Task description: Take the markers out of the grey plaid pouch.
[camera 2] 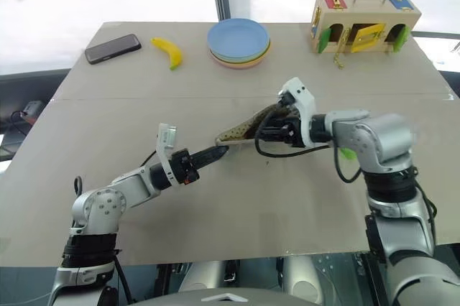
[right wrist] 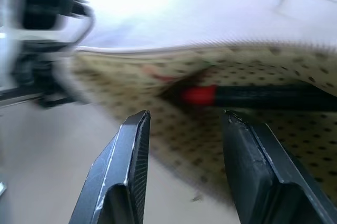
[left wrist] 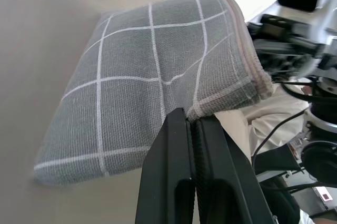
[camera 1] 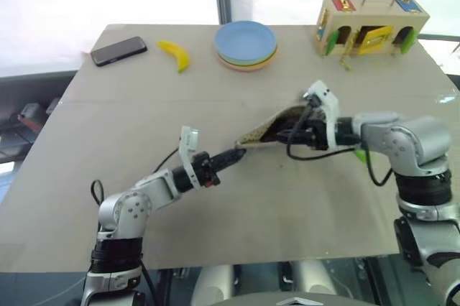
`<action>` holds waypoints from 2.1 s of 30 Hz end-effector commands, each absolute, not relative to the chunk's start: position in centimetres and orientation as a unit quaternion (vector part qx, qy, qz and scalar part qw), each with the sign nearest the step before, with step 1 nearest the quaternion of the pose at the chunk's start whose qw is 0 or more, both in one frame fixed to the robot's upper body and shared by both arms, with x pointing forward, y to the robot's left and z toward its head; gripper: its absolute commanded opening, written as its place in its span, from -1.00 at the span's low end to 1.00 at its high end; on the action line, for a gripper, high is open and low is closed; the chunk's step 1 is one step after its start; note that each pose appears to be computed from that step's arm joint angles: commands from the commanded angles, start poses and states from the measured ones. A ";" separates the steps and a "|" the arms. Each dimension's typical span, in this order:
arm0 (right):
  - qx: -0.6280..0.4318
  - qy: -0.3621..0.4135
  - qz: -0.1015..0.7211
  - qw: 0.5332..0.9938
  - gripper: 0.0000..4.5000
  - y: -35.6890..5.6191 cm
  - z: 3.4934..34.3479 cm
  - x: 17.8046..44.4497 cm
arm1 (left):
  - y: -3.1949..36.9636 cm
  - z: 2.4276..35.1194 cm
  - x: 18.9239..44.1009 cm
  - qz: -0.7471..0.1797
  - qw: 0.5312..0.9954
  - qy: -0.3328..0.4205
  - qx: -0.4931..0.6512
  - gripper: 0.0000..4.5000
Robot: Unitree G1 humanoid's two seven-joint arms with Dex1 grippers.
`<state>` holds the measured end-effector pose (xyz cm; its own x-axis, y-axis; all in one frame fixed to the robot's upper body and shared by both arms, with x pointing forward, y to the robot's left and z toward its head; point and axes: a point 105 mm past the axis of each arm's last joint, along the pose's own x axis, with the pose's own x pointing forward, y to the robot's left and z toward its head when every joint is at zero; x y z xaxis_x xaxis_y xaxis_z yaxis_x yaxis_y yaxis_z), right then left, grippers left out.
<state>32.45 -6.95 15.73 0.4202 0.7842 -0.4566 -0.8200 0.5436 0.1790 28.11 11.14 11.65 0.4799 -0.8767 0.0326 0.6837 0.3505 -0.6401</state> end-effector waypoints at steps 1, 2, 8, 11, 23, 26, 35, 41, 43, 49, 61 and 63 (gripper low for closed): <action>-0.169 0.219 0.479 0.833 -0.05 -6.1 14.7 32.4 | 10.4 14.0 26.5 -0.535 0.737 0.164 -0.378 -1.00; -0.208 0.207 0.498 0.816 -0.05 -6.0 14.8 31.8 | 10.4 14.5 26.0 -0.548 0.709 0.176 -0.408 -1.00; -0.332 0.159 0.555 0.746 -0.05 -6.2 17.8 28.8 | 11.7 14.2 26.2 -0.516 0.679 0.219 -0.474 -1.00; -0.367 0.144 0.550 0.736 -0.05 -5.6 17.4 28.9 | 12.7 12.6 28.2 -0.455 0.728 0.212 -0.467 -1.00; -0.483 0.047 0.482 0.730 -0.05 -2.2 13.2 34.6 | 13.4 10.0 29.9 -0.414 0.792 0.210 -0.396 -1.00; -0.519 0.070 0.480 0.703 -0.05 -3.1 12.0 34.9 | 13.3 10.0 29.6 -0.417 0.794 0.206 -0.392 -1.00; -0.523 0.124 0.504 0.677 -0.05 -4.6 13.0 33.7 | 13.2 10.1 29.2 -0.419 0.809 0.192 -0.366 -1.00; -0.533 0.149 0.510 0.658 -0.05 -5.4 13.3 33.3 | 12.5 10.1 28.7 -0.434 0.815 0.190 -0.333 -1.00; -0.550 0.166 0.509 0.642 -0.05 -6.0 12.3 33.4 | 12.2 10.1 28.6 -0.440 0.815 0.189 -0.327 -1.00; -0.536 0.177 0.522 0.640 -0.05 -6.4 13.1 32.8 | 12.0 10.5 28.8 -0.442 0.816 0.181 -0.325 -1.00; -0.552 0.208 0.501 0.634 -0.78 -7.6 9.6 34.8 | 11.4 10.7 28.6 -0.449 0.823 0.172 -0.302 -1.00; -0.550 0.199 0.502 0.638 -0.89 -7.9 10.4 34.5 | 11.7 10.7 28.8 -0.443 0.831 0.165 -0.292 -1.00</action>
